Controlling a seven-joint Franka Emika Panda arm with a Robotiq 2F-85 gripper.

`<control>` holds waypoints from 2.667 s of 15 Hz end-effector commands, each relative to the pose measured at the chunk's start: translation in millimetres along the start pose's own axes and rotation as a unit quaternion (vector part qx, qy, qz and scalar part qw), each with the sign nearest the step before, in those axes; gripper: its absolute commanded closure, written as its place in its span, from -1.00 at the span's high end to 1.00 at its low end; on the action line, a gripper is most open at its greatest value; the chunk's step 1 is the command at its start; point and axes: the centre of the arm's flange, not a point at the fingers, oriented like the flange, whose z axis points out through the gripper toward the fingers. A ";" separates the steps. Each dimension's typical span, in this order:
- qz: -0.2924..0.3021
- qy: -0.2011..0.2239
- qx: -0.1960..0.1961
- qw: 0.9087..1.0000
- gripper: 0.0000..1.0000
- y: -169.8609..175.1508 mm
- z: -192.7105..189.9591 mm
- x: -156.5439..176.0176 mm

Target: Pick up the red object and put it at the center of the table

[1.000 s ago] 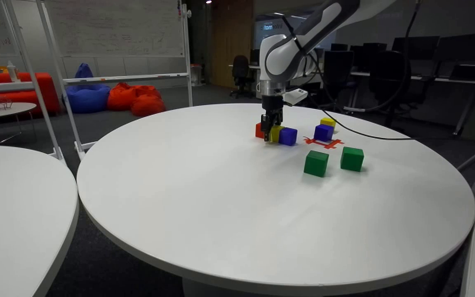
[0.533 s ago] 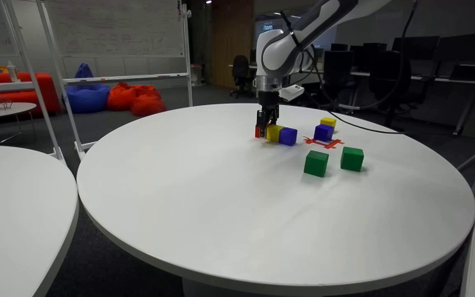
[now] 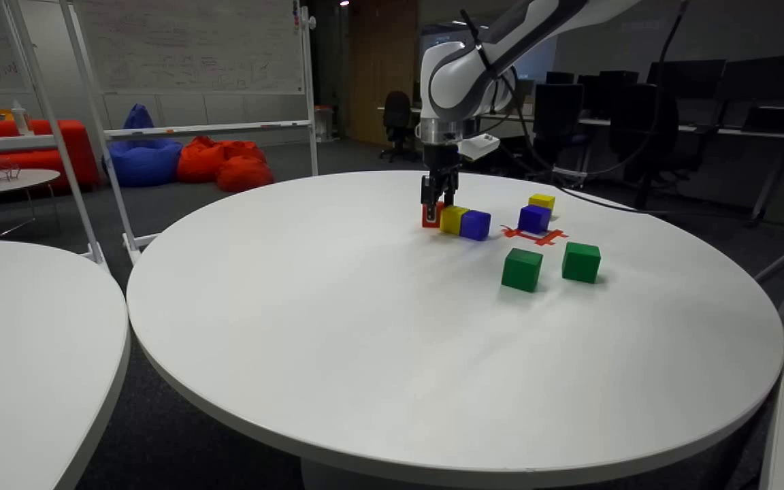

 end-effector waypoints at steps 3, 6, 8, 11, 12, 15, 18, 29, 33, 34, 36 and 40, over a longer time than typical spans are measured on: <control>0.000 0.000 0.000 1.000 1.00 0.0 0.4 -0.1; 0.004 -0.001 0.000 1.000 1.00 2.8 1.0 3.1; 0.006 -0.003 -0.001 1.000 1.00 4.8 1.1 6.2; 0.004 -0.001 0.001 1.000 1.00 5.4 0.3 7.1; 0.004 -0.001 0.000 1.000 1.00 5.0 -0.2 7.6; 0.009 -0.004 -0.001 1.000 1.00 5.8 -0.7 11.9; 0.001 -0.004 0.003 1.000 1.00 5.3 -0.1 9.8; 0.005 0.005 -0.002 1.000 1.00 3.4 -8.9 11.8; 0.004 0.015 -0.001 1.000 1.00 6.6 -21.7 25.2; 0.006 0.016 -0.002 1.000 1.00 7.3 -24.8 29.0; 0.006 0.015 -0.004 1.000 1.00 7.7 -29.0 33.2; 0.003 0.020 -0.004 1.000 1.00 4.4 -31.5 21.0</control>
